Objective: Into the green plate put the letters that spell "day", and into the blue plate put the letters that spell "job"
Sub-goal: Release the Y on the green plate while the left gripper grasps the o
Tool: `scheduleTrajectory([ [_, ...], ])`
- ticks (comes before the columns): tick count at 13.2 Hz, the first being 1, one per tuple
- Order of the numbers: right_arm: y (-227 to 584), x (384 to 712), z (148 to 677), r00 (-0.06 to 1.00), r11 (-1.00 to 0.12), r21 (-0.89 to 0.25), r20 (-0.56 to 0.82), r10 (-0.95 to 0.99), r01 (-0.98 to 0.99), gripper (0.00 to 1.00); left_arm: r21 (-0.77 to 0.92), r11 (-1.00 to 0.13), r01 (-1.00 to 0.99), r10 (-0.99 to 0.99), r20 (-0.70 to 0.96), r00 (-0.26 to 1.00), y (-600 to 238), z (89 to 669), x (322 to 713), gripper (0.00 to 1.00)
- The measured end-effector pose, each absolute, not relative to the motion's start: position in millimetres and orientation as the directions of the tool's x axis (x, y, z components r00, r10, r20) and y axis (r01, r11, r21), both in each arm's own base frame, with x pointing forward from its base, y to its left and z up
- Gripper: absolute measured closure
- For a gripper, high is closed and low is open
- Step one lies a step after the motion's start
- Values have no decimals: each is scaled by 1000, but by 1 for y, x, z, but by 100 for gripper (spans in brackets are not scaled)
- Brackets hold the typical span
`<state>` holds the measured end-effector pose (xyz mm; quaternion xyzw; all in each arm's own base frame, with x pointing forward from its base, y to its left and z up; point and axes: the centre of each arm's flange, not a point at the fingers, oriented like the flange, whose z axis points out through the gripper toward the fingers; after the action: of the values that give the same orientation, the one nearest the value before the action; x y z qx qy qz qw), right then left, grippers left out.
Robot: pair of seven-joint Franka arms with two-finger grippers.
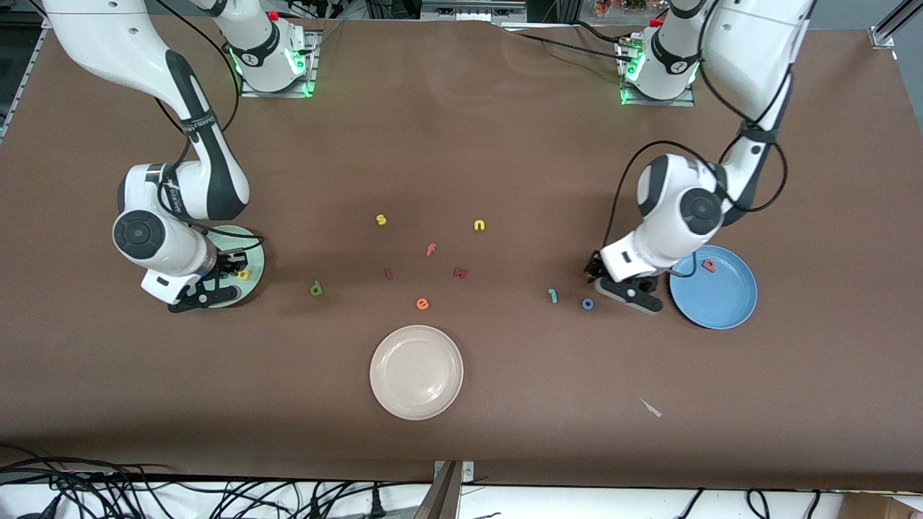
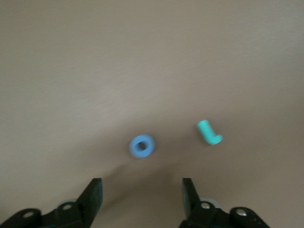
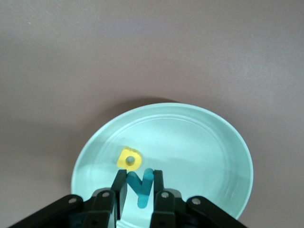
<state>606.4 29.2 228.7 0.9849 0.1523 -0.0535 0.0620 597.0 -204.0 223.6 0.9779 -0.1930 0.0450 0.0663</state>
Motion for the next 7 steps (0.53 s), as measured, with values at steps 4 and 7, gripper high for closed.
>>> scheduleTrajectory([
  [4, 32, 600, 228, 960, -961, 67, -94, 263, 270, 38, 109, -920, -376, -364, 110, 925, -212, 206, 609, 19],
  [7, 44, 605, 241, 962, -963, 50, -71, 263, 266, 8, 104, -925, -366, -357, 99, 929, -206, 198, 611, 20],
])
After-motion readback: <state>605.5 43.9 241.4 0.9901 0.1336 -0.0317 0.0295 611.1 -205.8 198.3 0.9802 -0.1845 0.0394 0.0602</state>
